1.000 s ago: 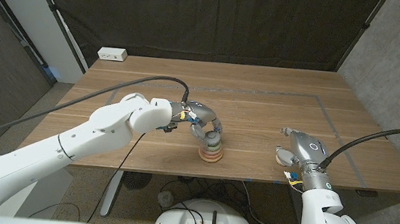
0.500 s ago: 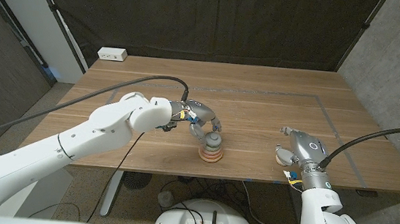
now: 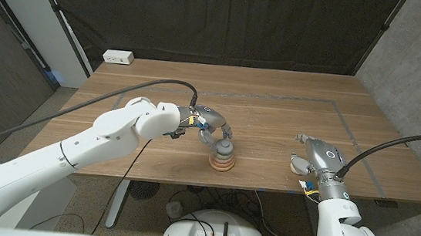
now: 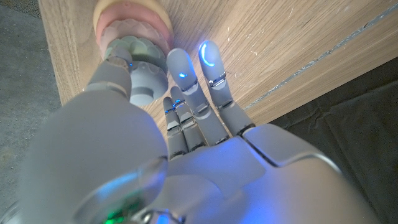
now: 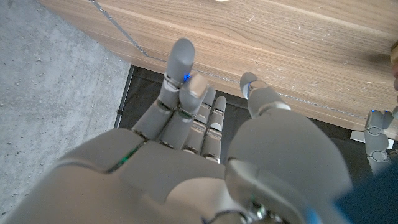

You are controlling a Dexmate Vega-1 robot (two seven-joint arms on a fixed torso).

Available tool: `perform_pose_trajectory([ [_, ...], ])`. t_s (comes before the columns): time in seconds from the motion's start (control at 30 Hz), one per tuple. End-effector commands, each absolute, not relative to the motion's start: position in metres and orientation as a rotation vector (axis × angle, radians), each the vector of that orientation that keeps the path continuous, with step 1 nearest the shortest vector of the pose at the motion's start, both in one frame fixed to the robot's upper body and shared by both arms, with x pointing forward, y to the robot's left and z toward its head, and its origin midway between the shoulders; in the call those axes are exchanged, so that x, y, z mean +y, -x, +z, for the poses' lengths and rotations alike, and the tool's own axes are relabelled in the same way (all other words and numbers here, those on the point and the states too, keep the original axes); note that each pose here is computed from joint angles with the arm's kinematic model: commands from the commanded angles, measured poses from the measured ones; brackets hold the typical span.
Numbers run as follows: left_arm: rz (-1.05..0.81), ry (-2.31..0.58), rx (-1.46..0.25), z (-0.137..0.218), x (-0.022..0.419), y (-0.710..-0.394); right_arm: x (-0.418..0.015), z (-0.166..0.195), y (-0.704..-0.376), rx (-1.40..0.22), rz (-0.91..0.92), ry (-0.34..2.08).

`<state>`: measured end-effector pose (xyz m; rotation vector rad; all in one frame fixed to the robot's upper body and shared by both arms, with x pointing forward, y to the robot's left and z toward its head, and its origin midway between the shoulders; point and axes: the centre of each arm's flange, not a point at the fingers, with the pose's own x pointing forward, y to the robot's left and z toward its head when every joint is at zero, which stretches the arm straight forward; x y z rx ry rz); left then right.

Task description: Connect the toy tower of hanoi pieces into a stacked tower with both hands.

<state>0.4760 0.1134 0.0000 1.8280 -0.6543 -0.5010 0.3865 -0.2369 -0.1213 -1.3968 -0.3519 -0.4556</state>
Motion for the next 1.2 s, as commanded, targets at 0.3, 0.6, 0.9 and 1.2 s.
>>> perform_pose_trajectory([
  [0.3,-0.463,-1.804,-0.627,-0.002,0.129,-0.472,-0.233,-0.121,-0.388,-0.353,-0.439,1.406],
  [0.6,-0.416,-1.766,-0.628,-0.002,0.145,-0.466,-0.231,-0.119,-0.389,-0.350,-0.435,1.412],
  [0.9,-0.343,-1.699,-0.627,-0.005,0.161,-0.459,-0.231,-0.117,-0.392,-0.356,-0.429,1.411],
  [1.2,-0.267,-1.652,-0.607,-0.012,0.177,-0.457,-0.234,-0.120,-0.397,-0.347,-0.435,1.375],
])
